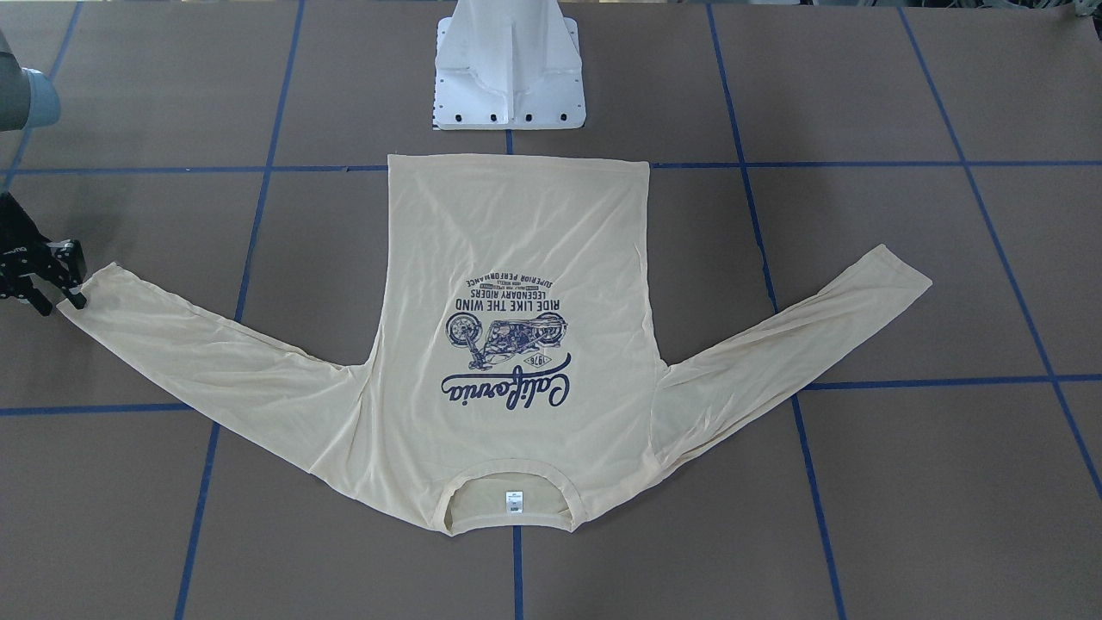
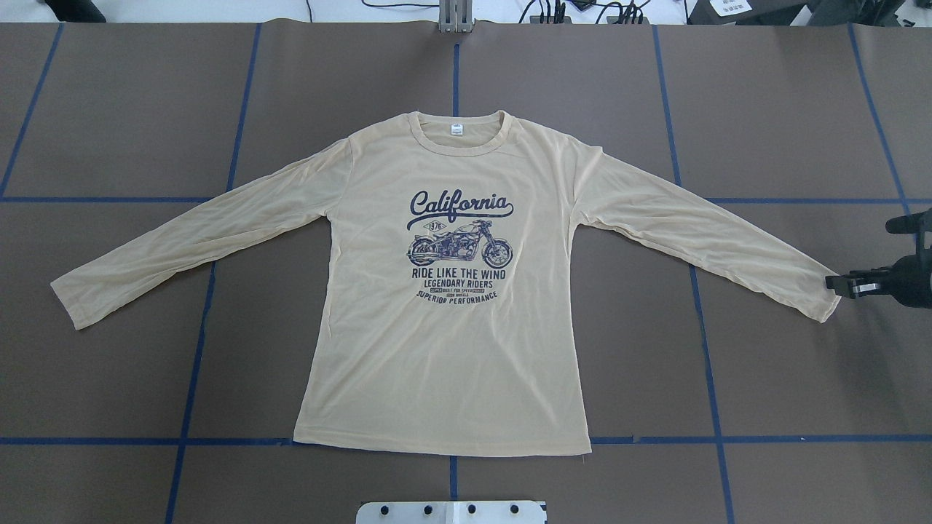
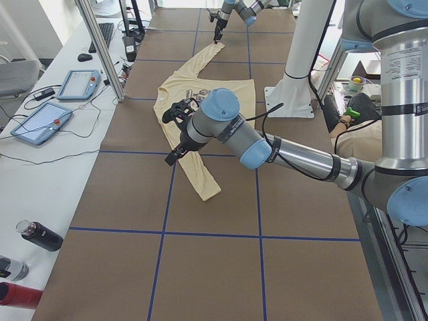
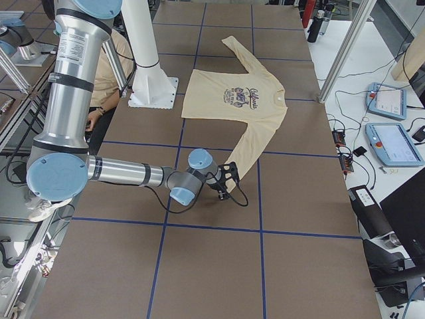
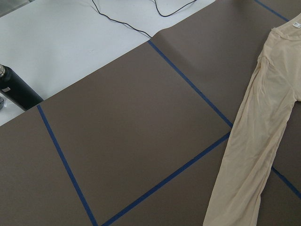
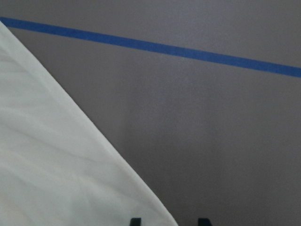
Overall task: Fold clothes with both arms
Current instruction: 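Move the right gripper to the cuff of the sleeve nearest it and grasp it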
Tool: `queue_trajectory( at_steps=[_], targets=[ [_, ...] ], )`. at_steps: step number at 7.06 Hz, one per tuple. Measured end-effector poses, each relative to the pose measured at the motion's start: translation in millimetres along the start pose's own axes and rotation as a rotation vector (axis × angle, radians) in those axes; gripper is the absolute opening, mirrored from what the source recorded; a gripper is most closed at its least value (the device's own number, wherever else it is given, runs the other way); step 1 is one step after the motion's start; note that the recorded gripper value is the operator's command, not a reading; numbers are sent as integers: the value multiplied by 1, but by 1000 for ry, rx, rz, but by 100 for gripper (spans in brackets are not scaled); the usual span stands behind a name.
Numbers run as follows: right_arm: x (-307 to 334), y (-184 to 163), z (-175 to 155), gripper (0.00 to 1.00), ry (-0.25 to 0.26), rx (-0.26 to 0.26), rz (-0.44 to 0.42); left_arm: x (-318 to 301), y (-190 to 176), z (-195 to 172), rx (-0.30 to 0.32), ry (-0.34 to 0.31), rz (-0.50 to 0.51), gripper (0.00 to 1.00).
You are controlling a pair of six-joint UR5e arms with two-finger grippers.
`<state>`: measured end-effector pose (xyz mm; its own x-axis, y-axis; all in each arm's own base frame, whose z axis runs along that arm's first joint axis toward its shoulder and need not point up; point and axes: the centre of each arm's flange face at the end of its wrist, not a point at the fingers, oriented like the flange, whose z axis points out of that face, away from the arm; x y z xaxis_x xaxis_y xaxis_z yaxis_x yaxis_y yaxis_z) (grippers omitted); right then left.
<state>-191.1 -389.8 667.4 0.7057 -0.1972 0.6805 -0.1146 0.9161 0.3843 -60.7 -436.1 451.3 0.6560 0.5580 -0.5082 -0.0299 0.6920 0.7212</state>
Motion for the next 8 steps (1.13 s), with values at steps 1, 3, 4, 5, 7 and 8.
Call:
queue_trajectory(
  at_steps=[1,3,4,5,7,8],
  targets=[
    [0,0,1,44,1,0,1,0,0,0,0,0,0,100],
    [1,0,1,21,3,-1,2,-1,1,1,-2,0,-2,100],
    [1,0,1,0,2,0,3,-1,1,2,-3,0,-3,100],
    [0,0,0,0,1,1,3,-2,2,2,-4,1,-4,100],
    [-4,-3,-4,0,-11,6,0,-2,2,3,-5,0,-4,100],
    [-10,-9,-10,0,-25,14,-1,-2,2,3,-5,0,-4,100]
  ],
)
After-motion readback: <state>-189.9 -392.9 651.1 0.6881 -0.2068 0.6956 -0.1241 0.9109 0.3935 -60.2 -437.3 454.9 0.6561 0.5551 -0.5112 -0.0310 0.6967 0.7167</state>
